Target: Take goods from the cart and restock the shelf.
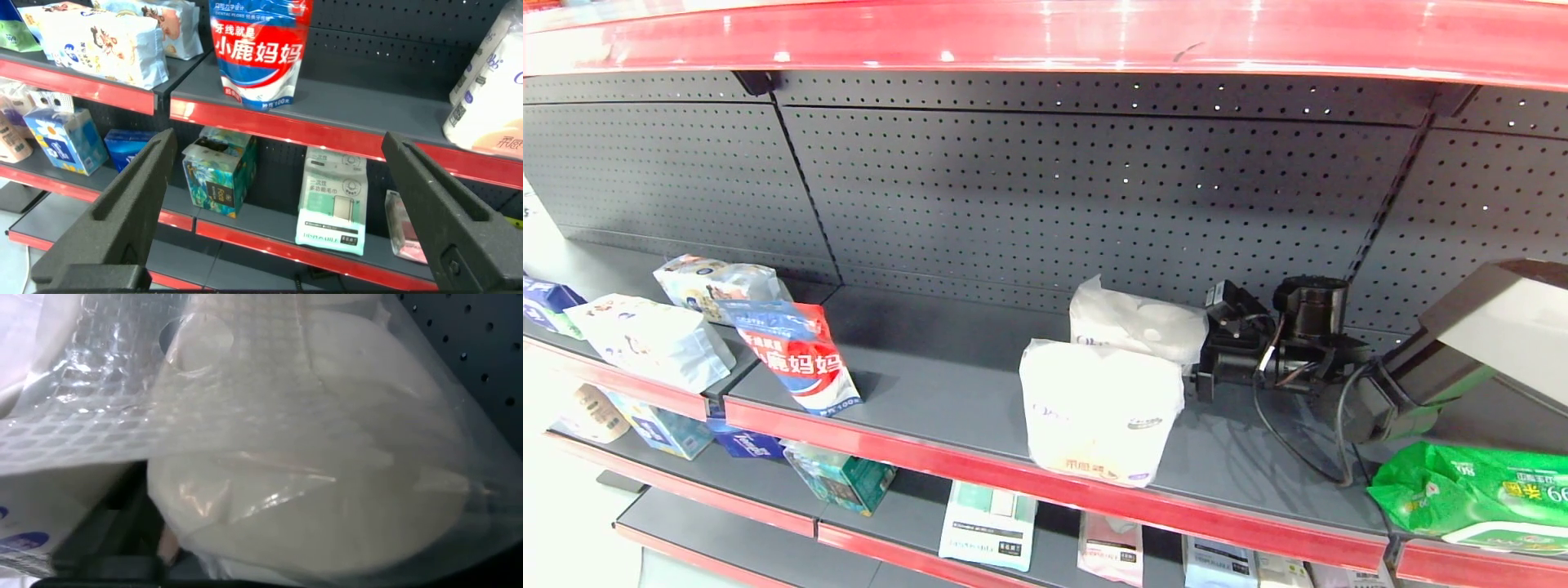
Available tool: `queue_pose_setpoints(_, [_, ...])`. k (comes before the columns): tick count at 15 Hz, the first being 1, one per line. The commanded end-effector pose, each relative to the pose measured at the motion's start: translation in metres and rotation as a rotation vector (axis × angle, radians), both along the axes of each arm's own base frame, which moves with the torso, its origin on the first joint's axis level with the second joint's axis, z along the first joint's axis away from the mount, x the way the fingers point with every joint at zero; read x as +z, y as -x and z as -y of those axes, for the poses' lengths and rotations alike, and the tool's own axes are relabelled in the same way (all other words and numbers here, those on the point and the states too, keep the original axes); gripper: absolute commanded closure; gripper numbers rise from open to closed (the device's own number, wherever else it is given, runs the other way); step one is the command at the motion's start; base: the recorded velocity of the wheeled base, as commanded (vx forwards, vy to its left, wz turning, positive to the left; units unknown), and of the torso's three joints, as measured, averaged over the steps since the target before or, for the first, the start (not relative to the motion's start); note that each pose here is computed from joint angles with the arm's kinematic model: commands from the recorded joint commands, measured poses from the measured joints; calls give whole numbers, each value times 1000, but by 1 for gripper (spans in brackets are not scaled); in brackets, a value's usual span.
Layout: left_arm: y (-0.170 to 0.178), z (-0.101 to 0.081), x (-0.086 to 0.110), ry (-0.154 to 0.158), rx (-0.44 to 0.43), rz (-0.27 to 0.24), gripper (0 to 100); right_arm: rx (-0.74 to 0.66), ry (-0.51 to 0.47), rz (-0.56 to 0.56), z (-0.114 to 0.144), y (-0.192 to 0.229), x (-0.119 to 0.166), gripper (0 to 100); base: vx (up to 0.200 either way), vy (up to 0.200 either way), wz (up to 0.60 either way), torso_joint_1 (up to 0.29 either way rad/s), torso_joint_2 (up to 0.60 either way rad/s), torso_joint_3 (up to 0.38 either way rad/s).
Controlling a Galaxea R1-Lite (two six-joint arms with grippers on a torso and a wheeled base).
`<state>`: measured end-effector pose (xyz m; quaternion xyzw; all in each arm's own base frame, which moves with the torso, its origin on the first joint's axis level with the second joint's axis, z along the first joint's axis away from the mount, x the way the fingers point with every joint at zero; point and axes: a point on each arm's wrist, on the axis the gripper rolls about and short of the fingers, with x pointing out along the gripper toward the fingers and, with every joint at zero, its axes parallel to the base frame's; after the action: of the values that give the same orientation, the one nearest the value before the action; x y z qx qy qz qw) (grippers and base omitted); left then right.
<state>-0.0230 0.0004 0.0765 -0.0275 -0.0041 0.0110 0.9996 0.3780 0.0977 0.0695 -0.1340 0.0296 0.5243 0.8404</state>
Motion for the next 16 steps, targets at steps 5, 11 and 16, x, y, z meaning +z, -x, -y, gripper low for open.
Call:
queue_pose_setpoints(5, [0, 0, 0, 0, 1, 0, 0, -4, 1, -9, 3, 9, 4, 0, 0, 0, 0, 0, 0, 0])
queue_pose_setpoints(11, [0, 0, 0, 0, 1, 0, 0, -40, 6, -15, 11, 17, 10, 0, 0, 0, 0, 0, 0, 0])
queue_pose_setpoints(16, [0, 0, 0, 0, 1, 0, 0, -77, 11, -28, 22, 22, 19, 0, 0, 0, 0, 0, 0, 0])
